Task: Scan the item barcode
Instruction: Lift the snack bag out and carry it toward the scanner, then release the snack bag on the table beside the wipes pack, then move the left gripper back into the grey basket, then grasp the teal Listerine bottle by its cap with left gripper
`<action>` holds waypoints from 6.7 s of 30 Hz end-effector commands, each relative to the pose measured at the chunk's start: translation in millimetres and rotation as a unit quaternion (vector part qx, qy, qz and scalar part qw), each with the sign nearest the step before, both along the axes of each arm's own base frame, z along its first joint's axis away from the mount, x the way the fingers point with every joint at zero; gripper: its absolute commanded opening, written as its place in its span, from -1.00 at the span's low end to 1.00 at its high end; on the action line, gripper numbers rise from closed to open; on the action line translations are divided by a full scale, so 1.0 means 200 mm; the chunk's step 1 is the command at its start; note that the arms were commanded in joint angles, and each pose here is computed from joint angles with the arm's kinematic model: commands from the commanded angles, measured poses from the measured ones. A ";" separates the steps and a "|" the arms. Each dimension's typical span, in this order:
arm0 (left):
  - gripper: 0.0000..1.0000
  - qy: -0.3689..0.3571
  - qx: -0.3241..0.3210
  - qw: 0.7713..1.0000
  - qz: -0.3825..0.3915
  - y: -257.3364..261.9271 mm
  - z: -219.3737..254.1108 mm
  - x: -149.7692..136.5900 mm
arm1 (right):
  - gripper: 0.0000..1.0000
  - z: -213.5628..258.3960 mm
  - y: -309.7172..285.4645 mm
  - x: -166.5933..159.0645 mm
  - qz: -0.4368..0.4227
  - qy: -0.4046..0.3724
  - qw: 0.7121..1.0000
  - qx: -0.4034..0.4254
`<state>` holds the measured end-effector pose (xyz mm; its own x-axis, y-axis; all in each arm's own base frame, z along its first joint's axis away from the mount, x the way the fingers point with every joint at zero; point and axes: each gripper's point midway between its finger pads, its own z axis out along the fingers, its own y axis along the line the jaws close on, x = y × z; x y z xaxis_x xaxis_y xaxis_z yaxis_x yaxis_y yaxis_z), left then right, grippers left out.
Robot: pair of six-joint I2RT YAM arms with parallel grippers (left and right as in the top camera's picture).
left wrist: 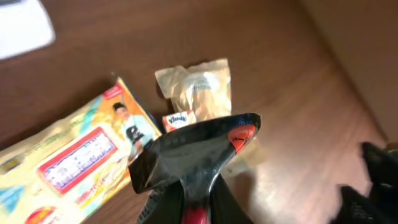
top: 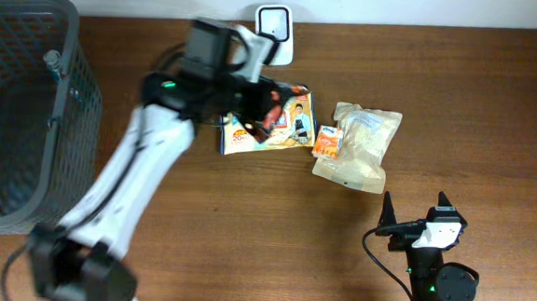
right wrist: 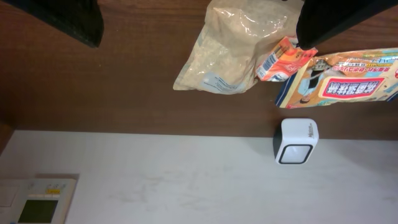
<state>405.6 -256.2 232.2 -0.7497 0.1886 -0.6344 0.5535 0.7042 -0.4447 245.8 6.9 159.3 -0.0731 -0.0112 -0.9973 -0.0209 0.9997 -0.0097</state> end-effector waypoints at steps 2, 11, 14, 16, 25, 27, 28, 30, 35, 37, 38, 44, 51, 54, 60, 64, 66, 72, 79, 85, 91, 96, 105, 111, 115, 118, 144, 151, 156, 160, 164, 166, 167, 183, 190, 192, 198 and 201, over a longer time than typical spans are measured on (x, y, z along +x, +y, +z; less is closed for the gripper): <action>-1.00 0.009 0.031 0.999 -0.015 -0.20 -0.32 0.10 | 0.97 -0.02 0.01 0.00 0.003 0.003 1.000 -0.004; -0.86 0.020 0.120 0.992 0.025 -0.21 -0.77 0.22 | 0.97 -0.02 0.01 0.00 0.003 0.003 1.000 -0.003; -0.61 0.022 0.121 0.992 0.026 -0.21 -0.79 0.23 | 0.97 -0.02 0.01 0.00 0.003 0.003 1.000 -0.003; -0.29 0.022 0.121 0.992 0.026 -0.21 -0.78 0.23 | 0.97 -0.02 0.01 0.00 0.003 0.003 1.000 -0.004; 0.44 0.011 0.108 0.993 0.039 -0.15 -0.65 0.28 | 0.97 -0.02 0.01 0.00 0.003 0.003 1.000 -0.004; 0.55 0.000 0.102 0.994 0.046 -0.12 -0.53 0.30 | 0.97 -0.02 0.01 0.00 0.003 0.003 1.000 -0.003; 0.59 -0.009 0.096 0.994 0.053 -0.09 -0.42 0.30 | 0.97 -0.02 0.01 0.00 0.003 0.003 1.000 -0.003; 0.64 -0.026 0.087 0.994 0.065 -0.03 -0.26 0.30 | 0.97 -0.02 0.01 0.00 0.003 0.003 1.000 -0.003; 0.98 -0.067 0.066 0.990 0.102 0.20 0.19 0.18 | 0.97 -0.02 0.01 0.00 0.003 0.003 1.000 -0.003; 0.98 -0.071 0.067 0.988 0.120 0.33 0.33 0.07 | 0.97 -0.02 0.01 0.00 0.003 0.003 1.000 -0.003; 0.98 -0.068 0.070 0.987 0.127 0.38 0.37 0.02 | 0.97 -0.02 0.01 0.00 0.003 0.003 1.000 -0.004; 0.98 -0.050 0.146 0.954 0.258 0.88 0.53 -0.31 | 0.98 -0.02 0.01 0.00 0.003 0.003 1.000 -0.003; 0.98 -0.068 0.128 0.887 0.439 1.38 0.76 -0.66 | 0.97 -0.02 0.01 0.00 0.003 0.003 1.000 -0.003; 0.98 -0.095 0.120 0.852 0.501 1.53 0.86 -0.81 | 0.97 -0.02 0.01 0.00 0.003 0.003 1.000 -0.003; 0.98 -0.090 0.123 0.816 0.558 1.65 0.87 -0.98 | 0.98 -0.02 0.01 0.00 0.003 0.003 1.000 -0.003; 0.98 -0.075 0.127 0.817 0.558 1.65 0.82 -0.98 | 0.97 -0.02 0.01 0.00 0.003 0.003 1.000 -0.003; 0.98 -0.070 0.127 0.817 0.558 1.65 0.80 -0.96 | 0.97 -0.02 0.01 0.00 0.003 0.003 1.000 -0.003; 0.99 -0.050 0.119 0.809 0.574 1.70 0.75 -0.90 | 0.97 -0.02 0.01 0.00 0.003 0.003 1.000 -0.003; 0.99 0.012 0.093 0.775 0.625 1.87 0.64 -0.81 | 0.97 -0.02 0.01 0.00 0.003 0.003 1.000 -0.003; 0.98 0.079 0.040 0.755 0.650 1.96 0.51 -0.72 | 0.97 -0.02 0.01 0.00 0.003 0.003 1.000 -0.003; 0.98 0.133 0.034 0.732 0.667 2.07 0.36 -0.66 | 0.97 -0.02 0.01 0.00 0.003 0.003 1.000 -0.003; 0.98 0.167 0.024 0.718 0.675 2.11 0.28 -0.65 | 0.97 -0.02 0.01 0.00 0.003 0.003 1.000 -0.003; 0.99 0.229 0.009 0.721 0.654 2.00 0.21 -0.71 | 0.97 -0.02 0.01 0.00 0.003 0.003 1.000 -0.004; 0.98 0.261 0.013 0.715 0.648 1.97 0.18 -0.77 | 0.97 -0.02 0.01 0.00 0.003 0.003 1.000 -0.003; 0.98 0.258 0.020 0.716 0.648 1.97 0.18 -0.77 | 0.97 -0.02 0.01 0.00 0.003 0.003 1.000 -0.003; 0.98 0.243 0.022 0.717 0.653 2.00 0.19 -0.75 | 0.97 -0.02 0.01 0.00 0.003 0.003 1.000 -0.004; 0.98 0.127 0.016 0.678 0.723 2.43 0.18 -0.41 | 0.97 -0.02 0.01 0.00 0.003 0.003 1.000 -0.003; 0.99 0.069 0.061 0.761 0.642 2.47 0.17 -0.24 | 0.97 -0.02 0.01 0.00 0.003 0.003 1.000 -0.004; 1.00 0.072 0.018 0.799 0.597 2.41 0.09 -0.09 | 0.97 -0.02 0.01 0.00 0.003 0.003 1.000 -0.003; 0.98 0.066 0.018 0.817 0.573 2.34 0.02 0.05 | 0.97 -0.02 0.01 0.00 0.003 0.003 1.000 -0.003; 0.99 0.015 0.039 0.826 0.563 2.31 0.06 0.21 | 0.97 -0.02 0.01 0.00 0.003 0.003 1.000 -0.003; 0.99 -0.012 0.074 0.812 0.579 2.32 0.07 0.27 | 0.97 -0.02 0.01 0.00 0.003 0.003 1.000 -0.004; 1.00 -0.020 0.088 0.805 0.587 2.33 0.08 0.29 | 0.97 -0.02 0.01 0.00 0.003 0.003 1.000 -0.003; 0.81 0.018 0.155 0.779 0.607 2.44 -0.40 0.48 | 0.97 -0.02 0.01 0.00 0.003 0.003 1.000 -0.004; 0.67 0.016 0.128 0.798 0.589 2.39 -0.39 0.51 | 0.97 -0.02 0.01 0.00 0.003 0.003 1.000 -0.004; 0.56 0.011 0.117 0.804 0.583 2.37 -0.36 0.52 | 0.97 -0.02 0.01 0.00 0.003 0.003 1.000 -0.003; 0.54 -0.025 0.107 0.803 0.585 2.35 -0.14 0.48 | 0.97 -0.02 0.01 0.00 0.003 0.003 1.000 -0.003; 0.60 -0.039 0.104 0.802 0.586 2.34 -0.06 0.46 | 0.97 -0.02 0.01 0.00 0.003 0.003 1.000 -0.004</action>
